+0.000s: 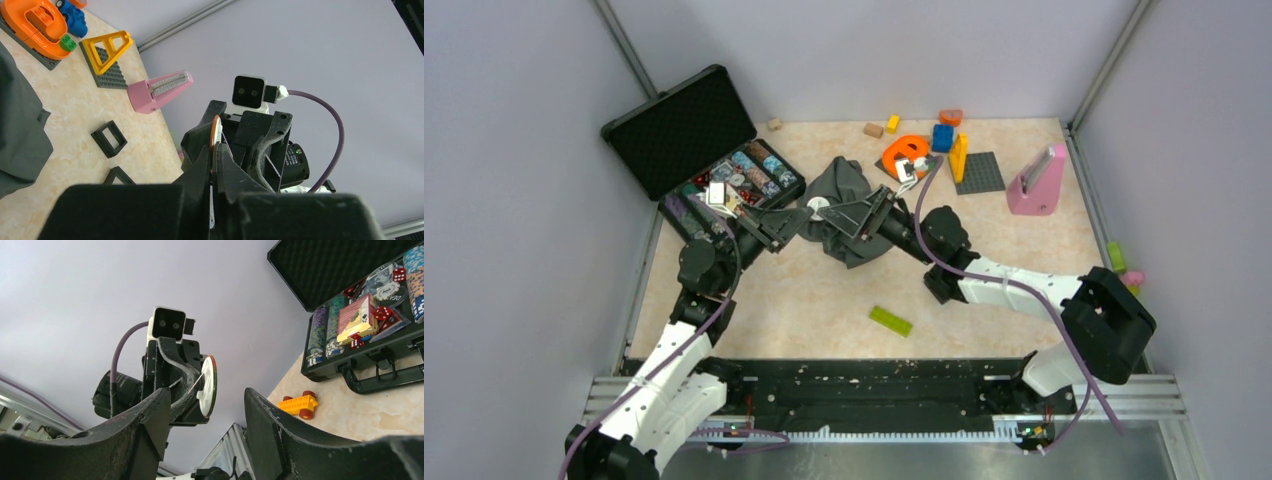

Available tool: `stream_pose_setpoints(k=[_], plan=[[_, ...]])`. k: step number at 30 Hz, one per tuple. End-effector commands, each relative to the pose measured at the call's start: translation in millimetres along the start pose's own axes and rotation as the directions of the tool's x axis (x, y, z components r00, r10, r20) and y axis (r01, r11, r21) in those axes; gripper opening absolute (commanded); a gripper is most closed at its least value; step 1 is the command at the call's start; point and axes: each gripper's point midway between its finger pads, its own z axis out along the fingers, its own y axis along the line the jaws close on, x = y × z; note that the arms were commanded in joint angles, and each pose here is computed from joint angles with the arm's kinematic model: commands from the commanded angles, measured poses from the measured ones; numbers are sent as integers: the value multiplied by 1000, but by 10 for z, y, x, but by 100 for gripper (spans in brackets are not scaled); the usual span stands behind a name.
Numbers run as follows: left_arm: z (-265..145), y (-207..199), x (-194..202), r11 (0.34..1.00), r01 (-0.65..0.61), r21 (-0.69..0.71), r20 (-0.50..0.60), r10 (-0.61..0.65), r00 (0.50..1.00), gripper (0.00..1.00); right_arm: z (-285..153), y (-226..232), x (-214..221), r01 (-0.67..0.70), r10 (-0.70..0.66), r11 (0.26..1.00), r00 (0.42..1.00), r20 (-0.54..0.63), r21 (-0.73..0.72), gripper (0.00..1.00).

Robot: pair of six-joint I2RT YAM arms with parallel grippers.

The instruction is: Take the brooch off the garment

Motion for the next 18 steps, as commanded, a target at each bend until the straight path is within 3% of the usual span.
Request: stream_pose_setpoints(k=[1, 13, 18], plan=[[-38, -217, -47, 996, -23, 81, 17, 21, 1000, 0, 80, 351, -298, 13, -6, 996, 997, 81, -84, 56], [-35, -226, -39, 996, -12, 88, 12, 11, 1000, 0, 166, 318, -294, 38, -32, 996, 997, 73, -75, 30], [-34, -247, -51, 996, -14, 91, 14, 13, 1000, 0, 176, 291, -229, 25, -21, 997, 999, 46, -79, 28]])
